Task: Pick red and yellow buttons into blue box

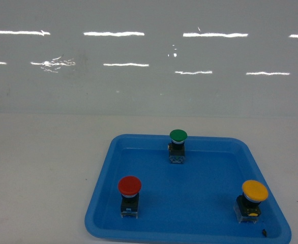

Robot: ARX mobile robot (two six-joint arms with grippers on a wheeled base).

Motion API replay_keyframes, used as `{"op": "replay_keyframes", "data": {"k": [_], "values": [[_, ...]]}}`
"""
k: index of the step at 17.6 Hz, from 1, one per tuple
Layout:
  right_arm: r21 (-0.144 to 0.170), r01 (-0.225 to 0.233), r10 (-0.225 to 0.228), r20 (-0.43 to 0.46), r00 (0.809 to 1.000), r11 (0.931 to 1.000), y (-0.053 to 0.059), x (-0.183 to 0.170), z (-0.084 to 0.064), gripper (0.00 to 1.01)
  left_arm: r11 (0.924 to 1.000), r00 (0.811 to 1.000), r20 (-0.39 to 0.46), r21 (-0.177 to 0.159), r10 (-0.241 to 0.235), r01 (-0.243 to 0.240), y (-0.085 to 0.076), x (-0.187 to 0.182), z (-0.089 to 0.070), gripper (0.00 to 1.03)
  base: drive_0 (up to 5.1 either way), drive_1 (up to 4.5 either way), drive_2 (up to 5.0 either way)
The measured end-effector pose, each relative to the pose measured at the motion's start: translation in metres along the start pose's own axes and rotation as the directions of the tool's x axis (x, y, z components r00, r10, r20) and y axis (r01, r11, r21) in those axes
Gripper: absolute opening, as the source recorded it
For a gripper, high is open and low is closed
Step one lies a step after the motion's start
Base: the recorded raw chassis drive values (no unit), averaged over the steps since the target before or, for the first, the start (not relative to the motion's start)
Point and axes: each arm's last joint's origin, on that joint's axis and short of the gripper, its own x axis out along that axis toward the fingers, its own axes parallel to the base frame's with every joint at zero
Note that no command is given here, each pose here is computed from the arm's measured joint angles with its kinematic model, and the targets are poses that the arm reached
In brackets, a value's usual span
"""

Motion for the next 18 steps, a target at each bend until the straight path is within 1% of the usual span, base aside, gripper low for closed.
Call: {"op": "replay_keyframes", "data": {"k": [10, 11, 12, 13, 14, 15, 16, 17, 18], "values": [[0.000, 0.000, 0.000, 0.000, 1.000, 1.0000, 0.000, 0.000, 0.000, 0.98, 1.0000, 1.000, 0.003, 0.000, -0.001, 0.001, 0.000, 0.000, 0.000, 0.98, 0.0, 0.00, 0.0], [0.000, -0.008, 0.008, 0.016, 1.000, 1.0000, 0.001, 0.001, 0.002, 0.98, 1.0000, 0.999, 0.035, -0.005, 0.002, -0.002, 0.000, 0.002, 0.004, 0.98, 0.0, 0.00, 0.0], [-0.007, -0.033, 0.033, 0.038, 0.999, 0.9994, 0.003, 0.004, 0.005, 0.98, 0.9999, 0.999, 0.050, 0.002, 0.016, -0.016, -0.002, 0.006, 0.006, 0.98, 0.0, 0.00, 0.0], [-0.016, -0.060, 0.060, 0.015, 0.998, 0.9981, 0.006, 0.009, 0.004, 0.98, 0.9999, 0.999, 0.032, 0.005, 0.014, -0.015, -0.005, 0.011, 0.005, 0.98, 0.0, 0.00, 0.0], [-0.029, -0.085, 0.085, -0.001, 0.996, 0.9960, 0.009, 0.019, 0.003, 0.98, 0.9998, 1.000, -0.002, 0.018, 0.011, -0.011, -0.009, 0.020, 0.003, 0.98, 0.0, 0.00, 0.0], [-0.036, -0.094, 0.094, -0.009, 0.996, 0.9949, 0.010, 0.024, 0.002, 0.98, 0.9997, 1.000, -0.024, 0.021, 0.009, -0.008, -0.011, 0.025, 0.000, 0.98, 0.0, 0.00, 0.0], [-0.042, -0.101, 0.100, -0.035, 0.994, 0.9940, 0.010, 0.034, -0.002, 0.98, 0.9990, 0.997, -0.079, 0.033, -0.026, 0.029, -0.017, 0.033, -0.004, 0.98, 0.0, 0.00, 0.0], [-0.044, -0.123, 0.120, -0.067, 0.990, 0.9914, 0.012, 0.045, -0.004, 0.98, 0.9969, 0.988, -0.140, 0.043, -0.059, 0.066, -0.026, 0.044, -0.003, 0.98, 0.0, 0.00, 0.0], [-0.048, -0.144, 0.140, -0.083, 0.987, 0.9883, 0.014, 0.062, -0.001, 0.98, 0.9953, 0.981, -0.182, 0.055, -0.068, 0.079, -0.035, 0.060, 0.003, 0.98, 0.0, 0.00, 0.0]]}}
